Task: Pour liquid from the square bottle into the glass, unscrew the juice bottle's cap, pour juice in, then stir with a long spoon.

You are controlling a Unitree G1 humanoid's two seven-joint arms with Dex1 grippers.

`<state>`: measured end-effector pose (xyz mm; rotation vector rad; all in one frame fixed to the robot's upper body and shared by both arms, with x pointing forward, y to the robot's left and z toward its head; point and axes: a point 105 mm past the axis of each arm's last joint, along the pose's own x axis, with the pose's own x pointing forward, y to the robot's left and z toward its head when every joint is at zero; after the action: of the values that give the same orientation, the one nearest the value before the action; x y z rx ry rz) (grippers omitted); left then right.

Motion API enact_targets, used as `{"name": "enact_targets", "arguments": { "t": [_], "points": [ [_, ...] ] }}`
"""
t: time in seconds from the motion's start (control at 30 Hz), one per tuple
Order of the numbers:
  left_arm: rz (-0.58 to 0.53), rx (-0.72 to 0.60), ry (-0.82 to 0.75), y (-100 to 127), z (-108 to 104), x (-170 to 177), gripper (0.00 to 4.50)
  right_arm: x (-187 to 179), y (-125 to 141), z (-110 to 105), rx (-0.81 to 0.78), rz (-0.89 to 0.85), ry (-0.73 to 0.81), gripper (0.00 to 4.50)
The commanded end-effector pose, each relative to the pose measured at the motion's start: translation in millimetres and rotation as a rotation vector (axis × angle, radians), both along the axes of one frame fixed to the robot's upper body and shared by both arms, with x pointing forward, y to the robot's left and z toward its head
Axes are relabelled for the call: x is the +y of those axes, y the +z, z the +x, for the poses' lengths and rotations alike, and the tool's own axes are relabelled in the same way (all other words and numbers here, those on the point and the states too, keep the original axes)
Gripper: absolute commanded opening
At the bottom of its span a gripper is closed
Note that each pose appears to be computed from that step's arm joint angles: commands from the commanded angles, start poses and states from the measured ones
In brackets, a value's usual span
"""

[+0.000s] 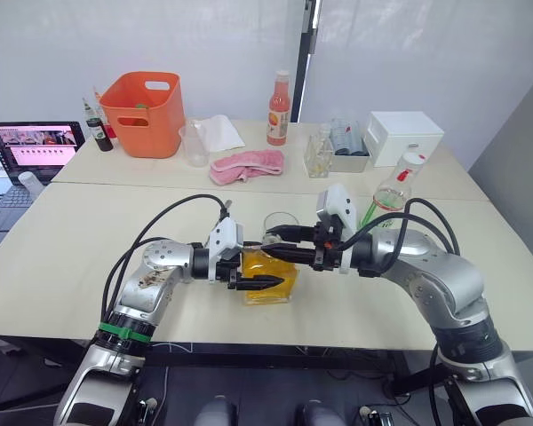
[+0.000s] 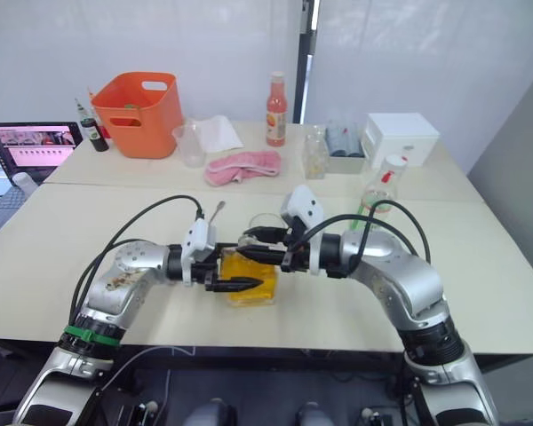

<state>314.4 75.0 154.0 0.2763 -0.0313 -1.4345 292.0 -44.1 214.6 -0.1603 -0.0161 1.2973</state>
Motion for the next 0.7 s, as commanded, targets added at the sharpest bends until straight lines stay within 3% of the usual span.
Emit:
{"name": "enact_targets", "arguments": {
  "t": [0.03,0.37,0.53,0.7],
  "points": [
    [0.007,-0.043,-0.029,6,-2,-5,2.81,-1,22,-2,-0.068,0.048,0.000,1.05],
    [0.013,-0.041,-0.033,5,-1,-6,2.81,-14,61,-6,-0.130,0.152,-0.027,1.05],
    [0.013,-0.037,-0.042,4,-2,-8,2.81,-17,65,-7,-0.137,0.153,-0.046,1.05],
    [0.012,-0.037,-0.050,3,-3,-9,2.81,-40,57,-2,-0.111,0.146,-0.160,1.05]
  ]
}}
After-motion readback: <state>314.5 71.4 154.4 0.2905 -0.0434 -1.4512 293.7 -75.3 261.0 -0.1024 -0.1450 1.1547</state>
